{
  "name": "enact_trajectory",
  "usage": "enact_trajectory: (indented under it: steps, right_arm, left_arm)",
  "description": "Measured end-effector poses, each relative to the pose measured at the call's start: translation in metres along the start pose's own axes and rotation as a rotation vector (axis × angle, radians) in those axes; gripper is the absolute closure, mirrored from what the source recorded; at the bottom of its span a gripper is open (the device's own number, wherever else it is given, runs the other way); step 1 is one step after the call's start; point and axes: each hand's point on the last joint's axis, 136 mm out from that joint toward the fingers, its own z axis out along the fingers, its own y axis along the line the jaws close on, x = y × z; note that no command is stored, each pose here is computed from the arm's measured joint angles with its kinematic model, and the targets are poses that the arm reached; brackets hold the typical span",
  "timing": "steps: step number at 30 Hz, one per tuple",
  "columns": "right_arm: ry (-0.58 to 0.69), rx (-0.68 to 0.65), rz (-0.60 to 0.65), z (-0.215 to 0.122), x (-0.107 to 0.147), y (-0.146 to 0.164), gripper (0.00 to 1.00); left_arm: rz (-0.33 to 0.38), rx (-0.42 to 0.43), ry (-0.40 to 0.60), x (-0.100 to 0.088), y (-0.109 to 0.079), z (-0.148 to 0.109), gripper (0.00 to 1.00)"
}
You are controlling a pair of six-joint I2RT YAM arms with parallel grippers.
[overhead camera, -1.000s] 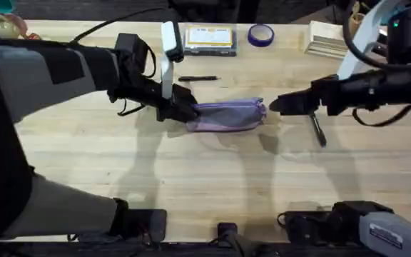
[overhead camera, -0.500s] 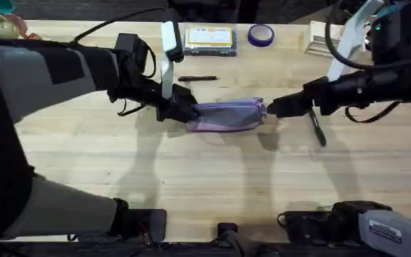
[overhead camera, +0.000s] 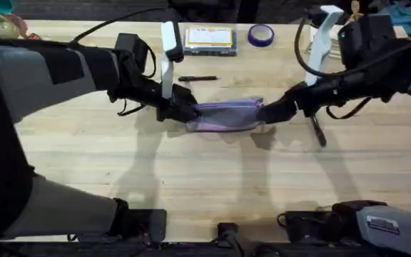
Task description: Unzip the bag, pick up the pens from the table one at a time and place them inside, then zip the bag closed.
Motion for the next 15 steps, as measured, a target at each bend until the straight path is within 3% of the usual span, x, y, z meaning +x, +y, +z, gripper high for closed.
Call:
enact_trajectory:
  steps: [4, 7, 15]
  right_arm:
    - [0.013, -0.008, -0.006, 0.008, 0.000, -0.003, 0.009]
    - [0.029, -0.020, -0.009, 0.016, 0.002, -0.003, 0.113]
    - [0.051, -0.021, -0.020, 0.023, 0.004, -0.005, 0.666]
  left_arm:
    - [0.000, 0.000, 0.000, 0.000, 0.000, 0.000, 0.958]
    - [0.000, 0.000, 0.000, 0.000, 0.000, 0.000, 0.958]
    - [-0.001, 0.000, 0.000, 0.000, 0.000, 0.000, 0.958]
